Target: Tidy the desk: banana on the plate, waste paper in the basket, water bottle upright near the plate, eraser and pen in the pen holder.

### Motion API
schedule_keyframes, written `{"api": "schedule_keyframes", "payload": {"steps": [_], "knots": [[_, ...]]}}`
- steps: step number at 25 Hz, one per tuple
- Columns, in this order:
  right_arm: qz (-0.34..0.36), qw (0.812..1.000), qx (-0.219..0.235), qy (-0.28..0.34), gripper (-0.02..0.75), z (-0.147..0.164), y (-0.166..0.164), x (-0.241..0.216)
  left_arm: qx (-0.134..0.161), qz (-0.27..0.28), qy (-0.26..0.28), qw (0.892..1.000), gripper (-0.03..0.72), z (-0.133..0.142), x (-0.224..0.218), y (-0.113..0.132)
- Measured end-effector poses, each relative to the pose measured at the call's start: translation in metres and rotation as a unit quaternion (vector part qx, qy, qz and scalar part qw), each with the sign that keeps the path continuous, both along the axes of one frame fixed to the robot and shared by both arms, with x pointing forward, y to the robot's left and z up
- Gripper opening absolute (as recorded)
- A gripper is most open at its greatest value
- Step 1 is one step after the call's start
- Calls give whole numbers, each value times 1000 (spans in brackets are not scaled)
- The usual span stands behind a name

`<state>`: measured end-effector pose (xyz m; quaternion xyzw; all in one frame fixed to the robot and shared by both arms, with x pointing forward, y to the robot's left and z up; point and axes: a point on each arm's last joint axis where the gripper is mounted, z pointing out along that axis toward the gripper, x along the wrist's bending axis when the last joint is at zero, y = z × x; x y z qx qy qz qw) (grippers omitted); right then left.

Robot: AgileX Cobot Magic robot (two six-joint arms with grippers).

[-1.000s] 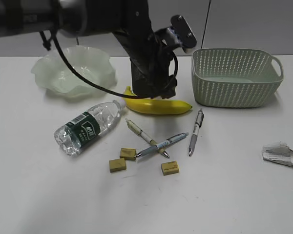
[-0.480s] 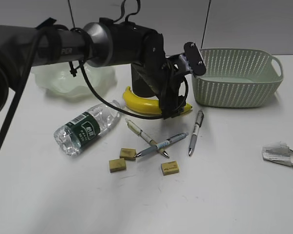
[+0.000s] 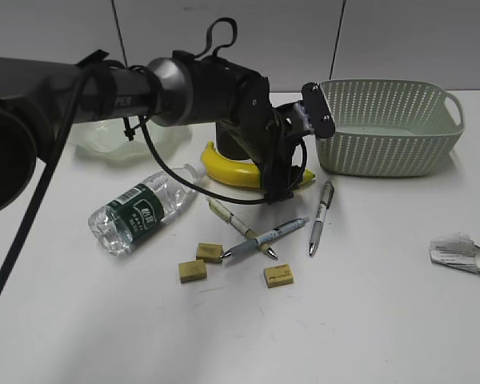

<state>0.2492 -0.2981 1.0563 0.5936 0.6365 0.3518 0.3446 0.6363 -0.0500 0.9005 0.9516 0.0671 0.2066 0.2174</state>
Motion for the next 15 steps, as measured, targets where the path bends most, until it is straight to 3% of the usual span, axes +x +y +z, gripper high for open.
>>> {"api": "schedule_keyframes", "payload": {"steps": [8,10,12,15], "knots": [[0,1000,0,0,454,0,0,0,-10,2,-10,1000,512,-14,4,-3],[0,1000,0,0,454,0,0,0,-11,3,-10,1000,442,-15,4,-3],[0,1000,0,0,454,0,0,0,-9,3,-8,1000,314,-16,4,-3],[0,1000,0,0,454,0,0,0,-7,3,-6,1000,321,-17,3,-3]]}}
